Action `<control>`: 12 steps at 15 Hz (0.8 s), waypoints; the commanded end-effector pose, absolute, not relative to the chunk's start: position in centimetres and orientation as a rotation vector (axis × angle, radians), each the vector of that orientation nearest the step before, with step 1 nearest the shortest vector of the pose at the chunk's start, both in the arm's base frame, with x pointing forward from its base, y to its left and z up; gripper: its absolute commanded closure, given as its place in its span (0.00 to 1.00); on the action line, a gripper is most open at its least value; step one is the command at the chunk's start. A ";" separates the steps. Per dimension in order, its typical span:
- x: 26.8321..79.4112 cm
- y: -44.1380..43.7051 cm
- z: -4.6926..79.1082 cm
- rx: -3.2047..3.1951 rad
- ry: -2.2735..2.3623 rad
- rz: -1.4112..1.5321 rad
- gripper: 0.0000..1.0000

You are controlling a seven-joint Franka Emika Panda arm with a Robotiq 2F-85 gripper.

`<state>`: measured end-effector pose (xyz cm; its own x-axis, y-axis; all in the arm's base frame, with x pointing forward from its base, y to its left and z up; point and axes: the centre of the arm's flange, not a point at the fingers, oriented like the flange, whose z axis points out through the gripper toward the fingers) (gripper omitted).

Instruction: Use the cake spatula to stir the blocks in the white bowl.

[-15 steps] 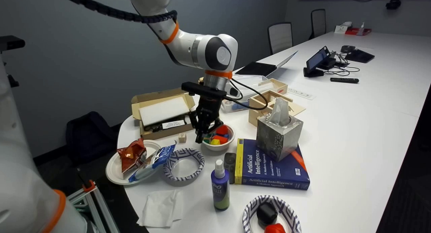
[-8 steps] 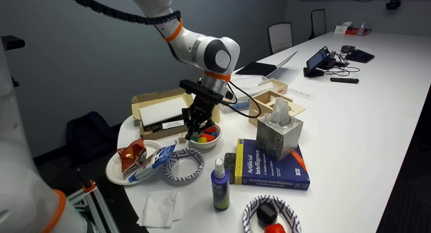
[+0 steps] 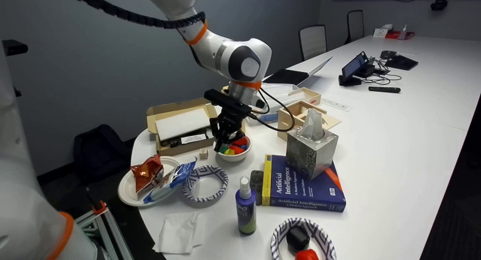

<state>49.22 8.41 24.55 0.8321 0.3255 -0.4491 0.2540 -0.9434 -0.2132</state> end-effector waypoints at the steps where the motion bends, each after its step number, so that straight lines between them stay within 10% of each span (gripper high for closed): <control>1: 49.7 7.8 25.2 -3.016 -0.434 0.702 0.99; 12: 49.1 6.8 26.0 -3.053 -0.510 1.002 0.99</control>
<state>49.01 6.86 25.53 0.8038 0.2636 -0.5333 0.3102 -0.9507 -0.0023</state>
